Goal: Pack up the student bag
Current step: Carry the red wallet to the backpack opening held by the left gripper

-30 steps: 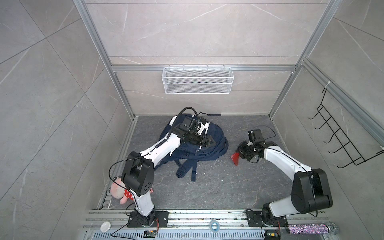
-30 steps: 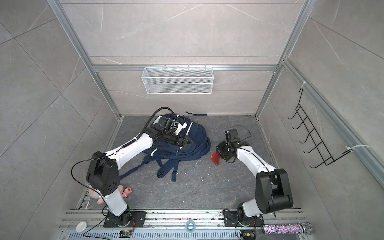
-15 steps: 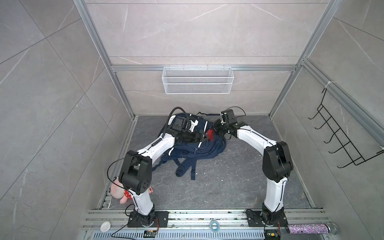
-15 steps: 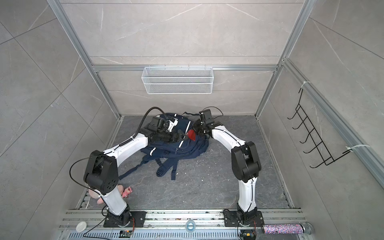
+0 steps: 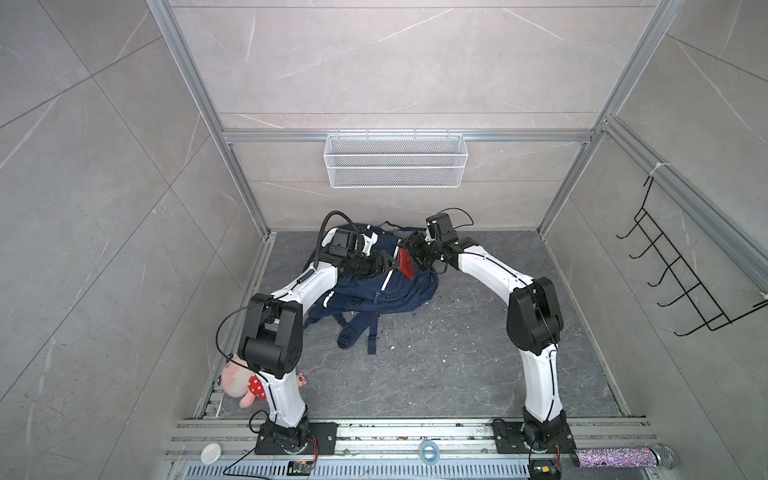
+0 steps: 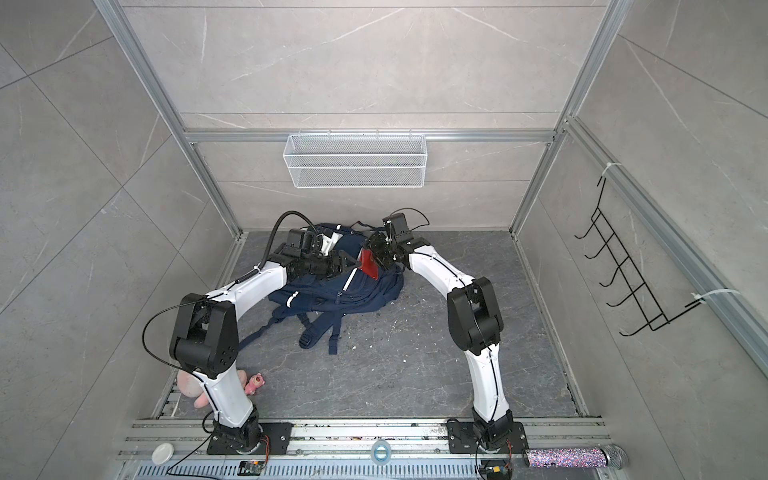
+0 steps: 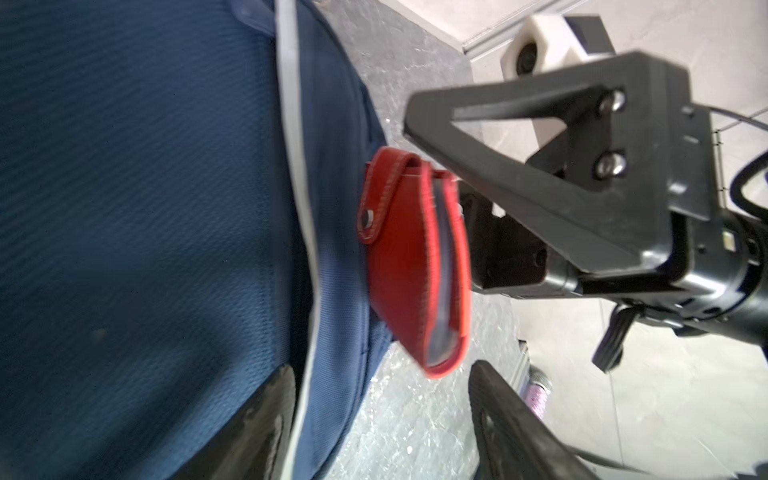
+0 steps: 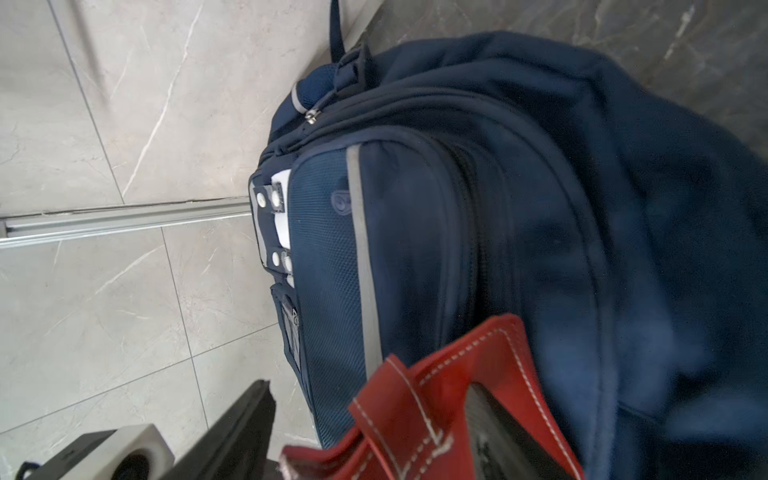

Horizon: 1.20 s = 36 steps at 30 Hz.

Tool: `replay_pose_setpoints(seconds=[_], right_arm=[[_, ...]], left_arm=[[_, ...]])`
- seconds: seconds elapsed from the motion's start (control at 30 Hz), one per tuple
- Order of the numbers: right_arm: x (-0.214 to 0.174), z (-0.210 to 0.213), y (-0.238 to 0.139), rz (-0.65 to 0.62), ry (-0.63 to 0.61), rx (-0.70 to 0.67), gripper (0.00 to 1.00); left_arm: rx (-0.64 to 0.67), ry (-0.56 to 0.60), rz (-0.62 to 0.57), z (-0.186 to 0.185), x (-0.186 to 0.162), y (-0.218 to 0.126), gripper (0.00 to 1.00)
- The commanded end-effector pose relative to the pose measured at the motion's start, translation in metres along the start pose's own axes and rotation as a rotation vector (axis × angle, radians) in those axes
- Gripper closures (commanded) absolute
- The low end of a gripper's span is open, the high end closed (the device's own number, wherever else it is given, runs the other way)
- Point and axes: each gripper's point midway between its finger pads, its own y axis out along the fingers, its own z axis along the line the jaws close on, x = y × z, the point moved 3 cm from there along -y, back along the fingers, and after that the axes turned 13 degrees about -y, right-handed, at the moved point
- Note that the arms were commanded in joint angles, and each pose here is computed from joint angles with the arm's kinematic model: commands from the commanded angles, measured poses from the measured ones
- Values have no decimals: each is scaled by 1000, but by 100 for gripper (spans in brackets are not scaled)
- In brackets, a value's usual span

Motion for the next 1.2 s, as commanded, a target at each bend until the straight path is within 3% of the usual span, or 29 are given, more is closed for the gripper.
replay_pose_setpoints(seconds=[0.0, 0.23, 0.5, 0.6, 0.73, 1.0, 1.17], right_arm=[[-6, 4, 7, 38, -39, 16, 25], [-12, -5, 14, 45, -7, 22, 25], [-9, 0, 11, 35, -16, 37, 22], [-4, 2, 0, 15, -24, 49, 19], [1, -9, -31, -25, -9, 53, 14], [-40, -65, -99, -26, 46, 3, 6], [-57, -78, -75, 17, 130, 147, 9]], left_arm=[[-88, 64, -14, -28, 15, -3, 31], [-86, 25, -1, -21, 24, 13, 33], [11, -59, -9, 4, 26, 23, 38], [43, -93, 3, 19, 21, 29, 44], [57, -122, 10, 35, 15, 37, 45], [71, -142, 28, 48, 12, 45, 53], [54, -156, 33, 47, 10, 47, 63]])
